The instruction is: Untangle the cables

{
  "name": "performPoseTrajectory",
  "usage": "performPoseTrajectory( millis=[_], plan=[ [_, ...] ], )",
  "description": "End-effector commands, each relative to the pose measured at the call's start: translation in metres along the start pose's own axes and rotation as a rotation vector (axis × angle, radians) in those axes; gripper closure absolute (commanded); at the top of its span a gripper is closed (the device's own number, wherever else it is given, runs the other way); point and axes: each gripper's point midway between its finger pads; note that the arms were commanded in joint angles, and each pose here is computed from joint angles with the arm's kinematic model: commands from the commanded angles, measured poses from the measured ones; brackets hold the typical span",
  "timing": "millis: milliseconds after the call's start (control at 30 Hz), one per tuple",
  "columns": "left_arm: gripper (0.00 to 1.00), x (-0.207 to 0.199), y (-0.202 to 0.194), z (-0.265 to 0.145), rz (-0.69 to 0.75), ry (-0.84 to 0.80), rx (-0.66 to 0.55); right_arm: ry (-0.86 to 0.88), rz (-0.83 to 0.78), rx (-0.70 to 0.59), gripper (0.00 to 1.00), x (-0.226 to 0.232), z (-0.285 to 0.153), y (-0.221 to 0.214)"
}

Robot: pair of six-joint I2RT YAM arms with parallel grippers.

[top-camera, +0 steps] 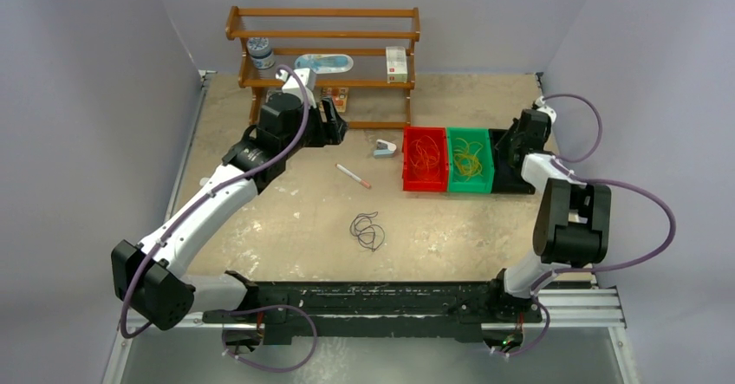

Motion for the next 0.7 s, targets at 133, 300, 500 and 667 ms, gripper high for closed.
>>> performPoseTrajectory(
  millis=[133, 300, 500, 667],
  plan=[
    [0.37, 0.0, 0.007, 0.007, -0.016, 0.006, -0.022, 0.042, -0.028, 0.078, 1.0, 0.012, 0.02, -0.008],
    [0.37, 0.002, 0.001, 0.011, -0.016, 0.015, -0.002, 0.13, -0.054, 0.189, 1.0, 0.023, 0.022, -0.032],
    [0.37, 0.003, 0.001, 0.013, -0.019, 0.02, -0.002, 0.163, -0.063, 0.181, 1.0, 0.027, 0.012, -0.031],
    [0.37, 0.005, 0.001, 0.013, -0.018, 0.029, -0.002, 0.168, -0.059, 0.125, 0.99, 0.033, -0.004, -0.012]
  ],
)
Point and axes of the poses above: each gripper's point midway between its finger pads, its own z axis out along the fingers, its own x axis along the line the jaws close on, y = z × x, and after that the axes turned 11 degrees about z, right-handed
